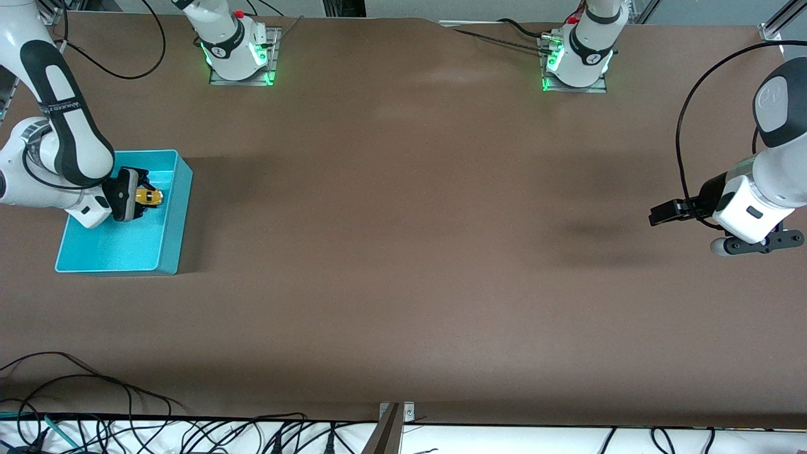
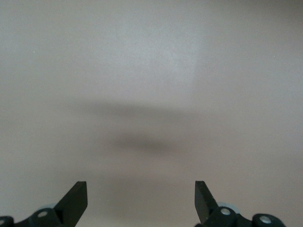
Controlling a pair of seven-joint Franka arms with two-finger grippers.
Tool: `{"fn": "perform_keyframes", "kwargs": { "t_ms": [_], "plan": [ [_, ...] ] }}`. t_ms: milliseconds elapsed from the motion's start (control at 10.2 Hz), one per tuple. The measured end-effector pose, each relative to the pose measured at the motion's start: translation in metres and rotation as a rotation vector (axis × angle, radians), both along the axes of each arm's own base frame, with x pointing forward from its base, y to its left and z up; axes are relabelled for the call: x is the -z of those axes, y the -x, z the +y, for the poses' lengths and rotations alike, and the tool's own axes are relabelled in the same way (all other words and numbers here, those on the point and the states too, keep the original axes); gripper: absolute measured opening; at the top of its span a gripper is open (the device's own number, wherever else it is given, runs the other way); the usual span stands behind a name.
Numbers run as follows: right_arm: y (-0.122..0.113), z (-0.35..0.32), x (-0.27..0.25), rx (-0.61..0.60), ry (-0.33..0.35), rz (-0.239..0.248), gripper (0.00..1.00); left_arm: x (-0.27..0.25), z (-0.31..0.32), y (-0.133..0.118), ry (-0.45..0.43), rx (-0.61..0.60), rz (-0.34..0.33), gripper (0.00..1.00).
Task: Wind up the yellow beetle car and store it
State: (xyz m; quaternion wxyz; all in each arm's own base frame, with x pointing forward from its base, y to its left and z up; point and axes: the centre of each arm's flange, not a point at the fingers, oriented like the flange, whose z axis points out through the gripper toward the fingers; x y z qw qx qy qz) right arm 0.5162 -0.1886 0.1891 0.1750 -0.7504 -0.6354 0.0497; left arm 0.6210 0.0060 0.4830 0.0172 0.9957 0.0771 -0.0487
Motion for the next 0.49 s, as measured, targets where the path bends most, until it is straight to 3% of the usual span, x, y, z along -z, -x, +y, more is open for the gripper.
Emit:
{"fn": "perform_keyframes", "kwargs": {
  "t_ms": [98, 196, 391, 489],
  "plan": [
    [0.000, 0.000, -0.001, 0.021, -0.014, -0.003, 0.48, 0.000, 0.000, 0.000, 0.000, 0.000, 0.000, 1.00],
    [-0.003, 0.000, -0.005, 0.048, -0.029, -0.018, 0.59, 0.000, 0.000, 0.000, 0.000, 0.000, 0.000, 1.00],
    [-0.017, -0.004, -0.031, 0.091, -0.032, -0.051, 0.85, 0.000, 0.000, 0.000, 0.000, 0.000, 0.000, 1.00],
    [-0.022, -0.005, -0.049, 0.119, -0.030, -0.038, 0.99, 0.000, 0.000, 0.000, 0.000, 0.000, 0.000, 1.00]
  ]
}}
